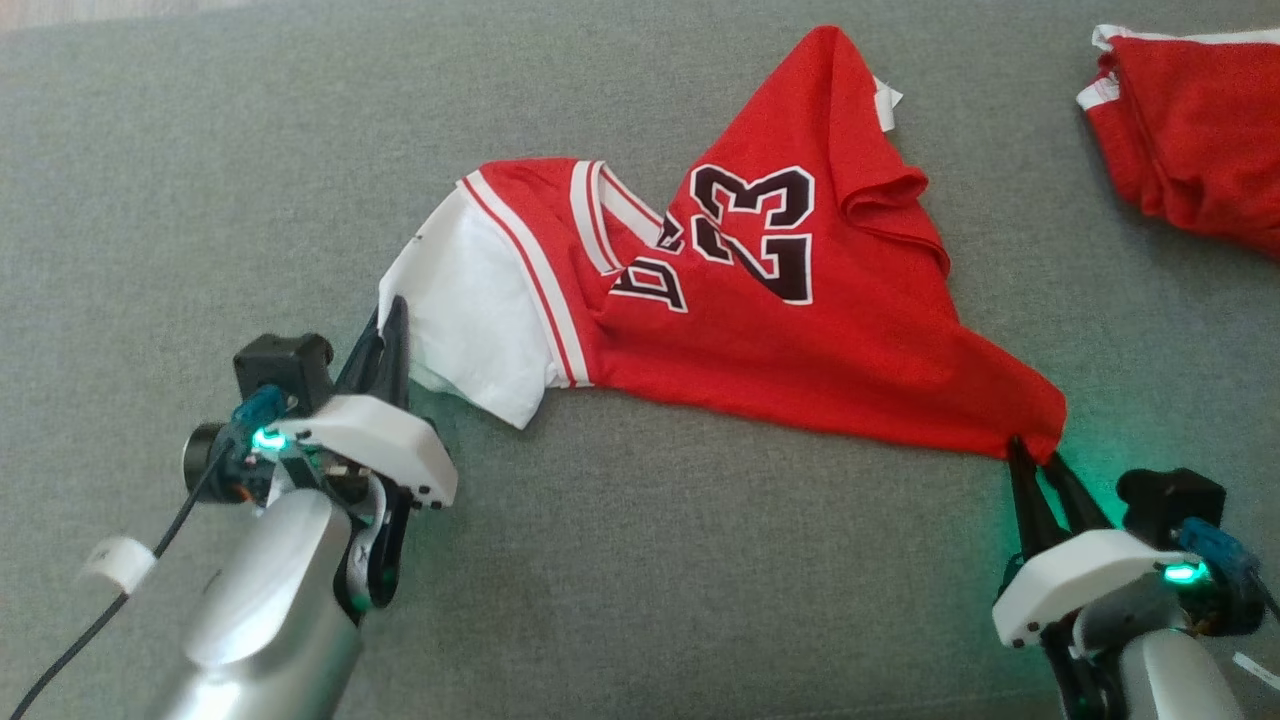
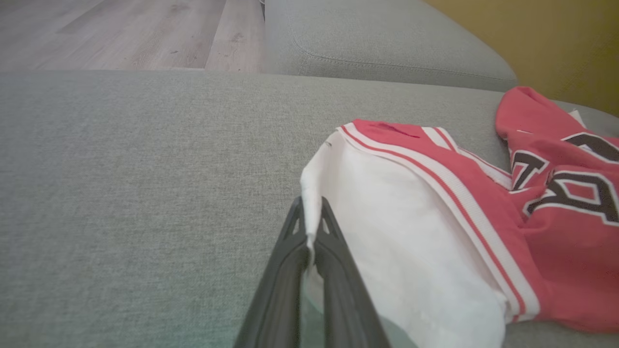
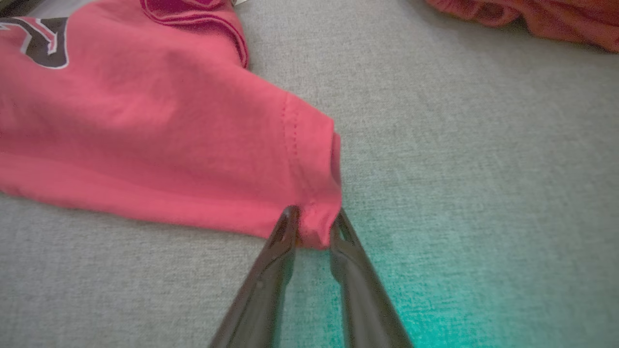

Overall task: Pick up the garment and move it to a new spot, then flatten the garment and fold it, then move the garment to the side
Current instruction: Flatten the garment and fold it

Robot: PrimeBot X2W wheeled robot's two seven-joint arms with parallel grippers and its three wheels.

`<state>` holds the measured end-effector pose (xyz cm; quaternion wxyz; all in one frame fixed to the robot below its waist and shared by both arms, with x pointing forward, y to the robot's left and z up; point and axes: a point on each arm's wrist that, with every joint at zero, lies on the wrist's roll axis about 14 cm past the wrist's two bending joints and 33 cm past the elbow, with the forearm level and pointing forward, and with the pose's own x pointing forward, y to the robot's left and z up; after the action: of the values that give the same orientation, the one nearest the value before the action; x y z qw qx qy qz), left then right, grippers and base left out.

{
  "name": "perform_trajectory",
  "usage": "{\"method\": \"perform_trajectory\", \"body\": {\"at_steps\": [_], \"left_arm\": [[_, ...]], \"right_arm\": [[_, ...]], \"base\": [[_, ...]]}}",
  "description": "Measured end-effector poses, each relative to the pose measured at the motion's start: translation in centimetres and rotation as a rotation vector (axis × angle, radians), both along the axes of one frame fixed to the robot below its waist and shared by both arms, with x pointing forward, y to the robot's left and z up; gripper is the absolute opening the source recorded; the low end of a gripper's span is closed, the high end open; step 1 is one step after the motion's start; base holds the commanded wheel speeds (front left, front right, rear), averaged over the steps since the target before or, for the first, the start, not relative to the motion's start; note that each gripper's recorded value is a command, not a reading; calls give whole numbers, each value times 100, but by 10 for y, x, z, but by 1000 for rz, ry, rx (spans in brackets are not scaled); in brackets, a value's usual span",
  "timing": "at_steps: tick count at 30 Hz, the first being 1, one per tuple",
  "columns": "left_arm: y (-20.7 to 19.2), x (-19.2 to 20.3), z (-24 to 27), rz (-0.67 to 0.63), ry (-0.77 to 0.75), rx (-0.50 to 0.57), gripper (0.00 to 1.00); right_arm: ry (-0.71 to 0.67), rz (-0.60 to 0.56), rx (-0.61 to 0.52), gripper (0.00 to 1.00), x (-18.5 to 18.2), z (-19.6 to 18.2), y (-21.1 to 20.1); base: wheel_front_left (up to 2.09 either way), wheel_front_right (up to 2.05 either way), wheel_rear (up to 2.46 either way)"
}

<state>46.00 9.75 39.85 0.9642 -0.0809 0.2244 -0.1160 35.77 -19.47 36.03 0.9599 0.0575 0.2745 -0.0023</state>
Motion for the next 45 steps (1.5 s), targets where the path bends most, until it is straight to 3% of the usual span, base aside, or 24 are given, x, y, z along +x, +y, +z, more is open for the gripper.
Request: {"method": "perform_trajectory", "body": {"at_steps": [1, 6, 11, 21, 34, 39, 45], "left_arm": [[0, -1, 2, 1, -6, -6, 0], [0, -6, 12, 20, -24, -45, 0], [-9, -12, 38, 14, -71, -156, 0], [-23, -28, 163, -74, -311, -329, 0], [11, -81, 369, -127, -736, -435, 0], [11, -89, 412, -164, -831, -366, 0], [18, -56, 406, -120, -778, -289, 0]], "right_arm": [[-2, 2, 3, 0, 0, 0, 1], [-46, 0, 53, 0, 6, 10, 9], [-183, 14, 122, 0, 20, 48, 23], [-623, 88, 105, 0, 41, 202, 25], [-1051, 125, -3, 0, 16, 378, 14], [-1089, 136, -50, 0, 20, 404, 12], [-950, 167, -86, 0, 55, 379, 15]], "base": [[0, 0, 0], [0, 0, 0], [0, 0, 0], [0, 0, 0], [0, 0, 0], [0, 0, 0], [0, 0, 0]]}}
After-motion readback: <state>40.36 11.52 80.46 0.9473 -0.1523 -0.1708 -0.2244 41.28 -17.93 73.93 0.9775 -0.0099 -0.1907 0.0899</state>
